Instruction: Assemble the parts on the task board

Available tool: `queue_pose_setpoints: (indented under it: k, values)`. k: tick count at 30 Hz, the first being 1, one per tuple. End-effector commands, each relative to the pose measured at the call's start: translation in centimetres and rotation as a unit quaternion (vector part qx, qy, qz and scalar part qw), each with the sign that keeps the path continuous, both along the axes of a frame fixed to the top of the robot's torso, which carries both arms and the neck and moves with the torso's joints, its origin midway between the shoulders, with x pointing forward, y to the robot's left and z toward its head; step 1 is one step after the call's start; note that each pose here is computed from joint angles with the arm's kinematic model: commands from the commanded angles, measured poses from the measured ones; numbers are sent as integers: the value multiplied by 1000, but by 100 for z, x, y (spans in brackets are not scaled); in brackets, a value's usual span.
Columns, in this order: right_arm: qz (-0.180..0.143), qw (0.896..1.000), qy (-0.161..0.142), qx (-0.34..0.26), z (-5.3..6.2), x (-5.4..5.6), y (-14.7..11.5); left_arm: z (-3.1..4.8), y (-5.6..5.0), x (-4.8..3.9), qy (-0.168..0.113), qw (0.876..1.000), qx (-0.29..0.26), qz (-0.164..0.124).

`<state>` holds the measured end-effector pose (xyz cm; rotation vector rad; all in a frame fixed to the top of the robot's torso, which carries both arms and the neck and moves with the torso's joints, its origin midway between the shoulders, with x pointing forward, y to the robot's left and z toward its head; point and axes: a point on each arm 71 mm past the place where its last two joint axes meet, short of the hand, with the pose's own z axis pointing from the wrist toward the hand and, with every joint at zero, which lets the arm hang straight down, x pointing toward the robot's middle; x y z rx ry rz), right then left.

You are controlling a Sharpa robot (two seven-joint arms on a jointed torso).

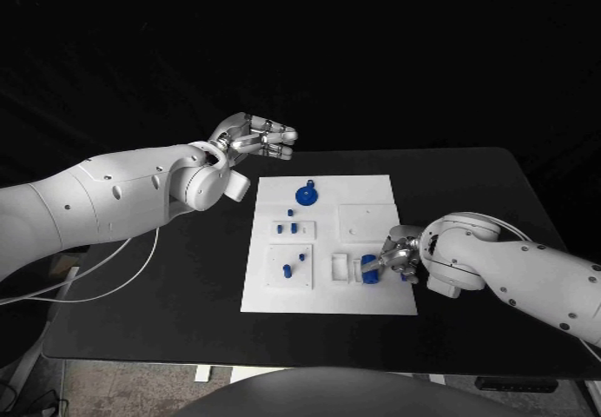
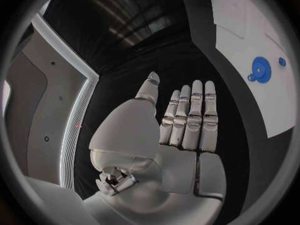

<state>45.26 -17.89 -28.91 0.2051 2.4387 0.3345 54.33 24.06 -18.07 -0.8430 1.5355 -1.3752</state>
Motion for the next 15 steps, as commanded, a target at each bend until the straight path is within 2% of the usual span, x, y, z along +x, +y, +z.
queue_pose_setpoints:
  k: [1, 15]
  values:
    - [9, 999, 46, -13, -167, -113, 2, 2, -21, 1, 3, 1000, -4, -3]
    - [12, 999, 47, -8, -193, -121, 101, -3, -47, 2, 7, 1000, -2, -7]
